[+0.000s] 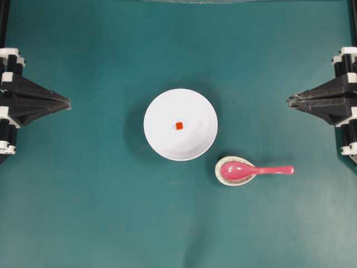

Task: Grip the spoon and scoop the red block from the bowl with right arm.
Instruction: 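Move the right gripper toward the pink spoon handle, opening it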

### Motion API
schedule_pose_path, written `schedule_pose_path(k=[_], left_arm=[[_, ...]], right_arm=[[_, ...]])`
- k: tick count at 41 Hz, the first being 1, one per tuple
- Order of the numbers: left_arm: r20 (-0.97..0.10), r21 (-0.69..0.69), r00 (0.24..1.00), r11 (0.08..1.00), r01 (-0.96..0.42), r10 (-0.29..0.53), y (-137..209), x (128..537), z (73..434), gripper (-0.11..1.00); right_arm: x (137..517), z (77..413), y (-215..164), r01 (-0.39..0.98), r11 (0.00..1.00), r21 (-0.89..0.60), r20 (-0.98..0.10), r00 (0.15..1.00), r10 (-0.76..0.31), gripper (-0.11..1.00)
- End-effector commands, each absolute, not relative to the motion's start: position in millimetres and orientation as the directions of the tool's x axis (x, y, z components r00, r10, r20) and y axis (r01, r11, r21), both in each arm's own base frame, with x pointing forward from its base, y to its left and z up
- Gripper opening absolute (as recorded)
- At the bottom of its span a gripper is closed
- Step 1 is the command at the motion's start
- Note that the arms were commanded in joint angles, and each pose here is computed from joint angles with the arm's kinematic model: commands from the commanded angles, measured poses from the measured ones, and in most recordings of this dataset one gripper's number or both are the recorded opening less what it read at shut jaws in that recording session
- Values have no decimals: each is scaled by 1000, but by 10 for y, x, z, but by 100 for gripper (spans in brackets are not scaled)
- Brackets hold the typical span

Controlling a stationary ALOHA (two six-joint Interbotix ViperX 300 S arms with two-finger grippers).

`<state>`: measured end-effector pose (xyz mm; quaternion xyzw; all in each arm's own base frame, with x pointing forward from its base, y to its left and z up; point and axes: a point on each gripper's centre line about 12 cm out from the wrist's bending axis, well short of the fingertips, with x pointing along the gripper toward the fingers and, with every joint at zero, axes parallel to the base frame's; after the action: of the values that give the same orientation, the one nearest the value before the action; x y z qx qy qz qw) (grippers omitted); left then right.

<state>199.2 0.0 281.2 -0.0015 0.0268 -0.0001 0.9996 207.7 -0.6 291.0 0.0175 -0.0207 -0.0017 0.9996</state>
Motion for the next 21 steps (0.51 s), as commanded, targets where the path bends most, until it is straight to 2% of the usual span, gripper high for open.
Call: schedule_pose_path(k=[1, 8, 21], left_arm=[[-55, -3, 998, 1000, -1, 1, 3, 2027, 2911, 0], [-95, -3, 995, 1000, -2, 1, 3, 2028, 2891, 0], [-132, -3, 991, 1000, -3, 3, 6, 2023, 2848, 0]], right_arm=[[2103, 3021, -7, 2, 999, 44, 58, 998, -5, 0], [2114, 3044, -7, 3, 998, 61, 23, 1000, -4, 3], [2116, 3124, -6, 6, 997, 72, -37, 999, -4, 33]])
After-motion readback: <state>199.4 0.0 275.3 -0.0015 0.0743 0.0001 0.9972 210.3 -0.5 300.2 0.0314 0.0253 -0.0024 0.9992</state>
